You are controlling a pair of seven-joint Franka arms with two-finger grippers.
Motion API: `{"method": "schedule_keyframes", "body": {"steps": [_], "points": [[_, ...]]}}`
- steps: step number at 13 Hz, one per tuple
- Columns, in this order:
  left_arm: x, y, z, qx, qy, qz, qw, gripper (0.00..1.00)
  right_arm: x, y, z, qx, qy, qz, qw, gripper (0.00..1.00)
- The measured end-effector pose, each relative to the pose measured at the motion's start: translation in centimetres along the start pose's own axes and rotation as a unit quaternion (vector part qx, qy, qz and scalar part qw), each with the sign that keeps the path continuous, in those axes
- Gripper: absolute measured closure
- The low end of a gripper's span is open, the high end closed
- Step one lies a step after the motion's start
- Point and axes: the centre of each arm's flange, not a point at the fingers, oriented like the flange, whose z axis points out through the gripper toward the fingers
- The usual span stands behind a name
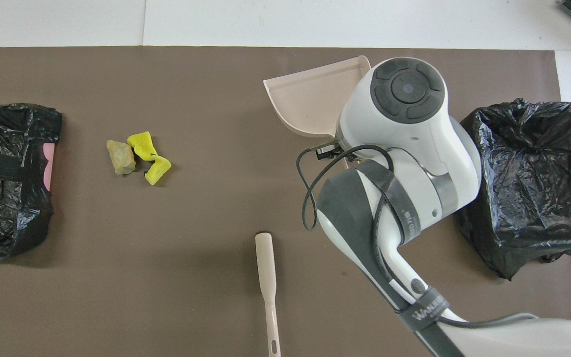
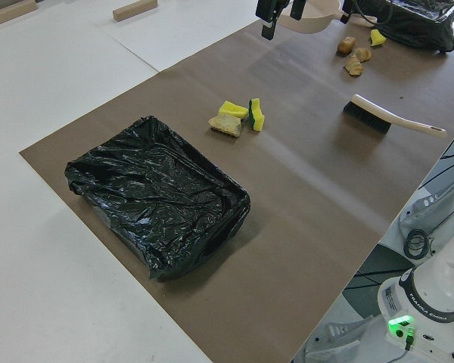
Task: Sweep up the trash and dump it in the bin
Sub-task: 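Lift the dustpan with the right gripper and set it near the stones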
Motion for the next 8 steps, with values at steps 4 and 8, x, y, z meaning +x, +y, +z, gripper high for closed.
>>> {"method": "schedule_keyframes", "body": {"steps": [4,8], "points": [[0.0,0.0,0.0,0.000,0.000,0.000,1.000,0.00,-0.5,2.1,0.6,0.001,-0.030,-0.138,0.990,0.69],[0.0,0.0,0.0,0.000,0.000,0.000,1.000,0.00,-1.0,5.1,1.2,0.012,-0.061,-0.278,0.959,0.69]]}}
